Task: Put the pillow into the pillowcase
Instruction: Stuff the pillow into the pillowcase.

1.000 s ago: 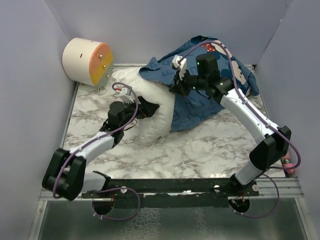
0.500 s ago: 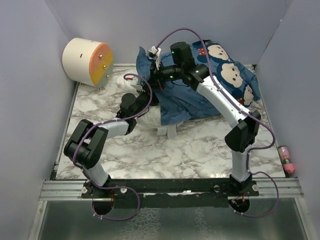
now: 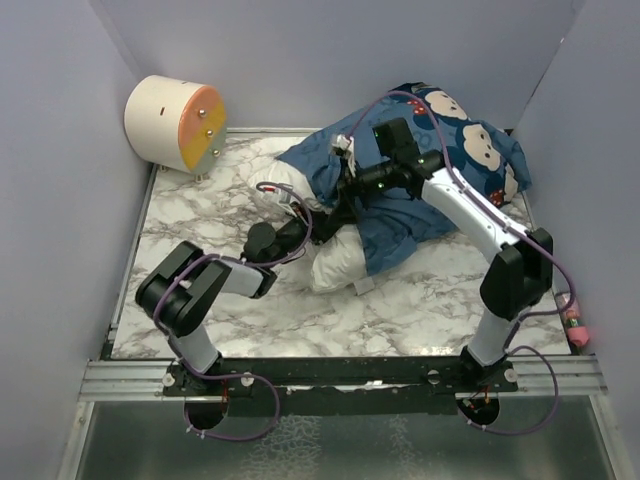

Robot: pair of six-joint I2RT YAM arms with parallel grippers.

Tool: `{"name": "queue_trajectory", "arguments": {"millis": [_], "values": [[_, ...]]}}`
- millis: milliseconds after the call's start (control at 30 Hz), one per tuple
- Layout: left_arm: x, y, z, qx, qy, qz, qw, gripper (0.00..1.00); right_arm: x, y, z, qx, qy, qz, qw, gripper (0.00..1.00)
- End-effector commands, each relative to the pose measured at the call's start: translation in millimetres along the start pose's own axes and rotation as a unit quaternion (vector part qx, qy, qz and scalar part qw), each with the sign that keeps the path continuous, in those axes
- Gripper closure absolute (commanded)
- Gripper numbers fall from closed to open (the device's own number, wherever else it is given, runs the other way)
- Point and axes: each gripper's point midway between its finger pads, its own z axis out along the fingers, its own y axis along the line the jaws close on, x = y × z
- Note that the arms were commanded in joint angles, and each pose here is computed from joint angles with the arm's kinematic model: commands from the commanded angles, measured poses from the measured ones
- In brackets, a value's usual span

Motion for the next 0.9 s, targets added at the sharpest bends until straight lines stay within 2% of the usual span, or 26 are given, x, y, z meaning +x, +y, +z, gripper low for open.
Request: {"name": "queue_trajectory", "arguments": {"millis": [0, 67, 133, 167, 300, 367, 467, 567, 667, 867], "values": [[-8, 1, -13, -0.050, 0.004, 0.024, 0.998, 0.58, 1, 72, -45, -0.041, -0.020, -0.098, 0.994, 0.15], [-4, 15, -25, -0.105, 0.028, 0.042, 0.993, 0.43, -5, 87, -77, -0.015, -0.052, -0.136, 0.989, 0.03], [0, 26, -41, -0.157, 0.058, 0.061, 0.984, 0.28, 2, 88, -104, 0.014, -0.078, -0.144, 0.986, 0.00], [1, 29, -50, -0.178, 0.074, 0.073, 0.979, 0.25, 5, 84, -117, 0.033, -0.088, -0.144, 0.985, 0.00], [-3, 20, -80, -0.217, 0.122, 0.100, 0.963, 0.23, 24, 65, -155, 0.099, -0.111, -0.133, 0.980, 0.00], [-3, 10, -96, -0.223, 0.145, 0.107, 0.958, 0.23, 41, 51, -163, 0.138, -0.099, -0.126, 0.977, 0.00], [-5, -8, -120, -0.223, 0.167, 0.114, 0.954, 0.23, 77, 26, -159, 0.191, -0.065, -0.110, 0.973, 0.01], [4, -24, -137, -0.203, 0.174, 0.086, 0.960, 0.22, 106, 19, -148, 0.189, -0.052, -0.092, 0.976, 0.06], [24, -34, -142, -0.179, 0.183, 0.050, 0.965, 0.17, 114, 6, -141, 0.229, -0.054, -0.096, 0.967, 0.08], [47, -27, -129, -0.178, 0.168, 0.058, 0.968, 0.02, 111, -23, -123, 0.298, -0.034, -0.110, 0.948, 0.11]]}}
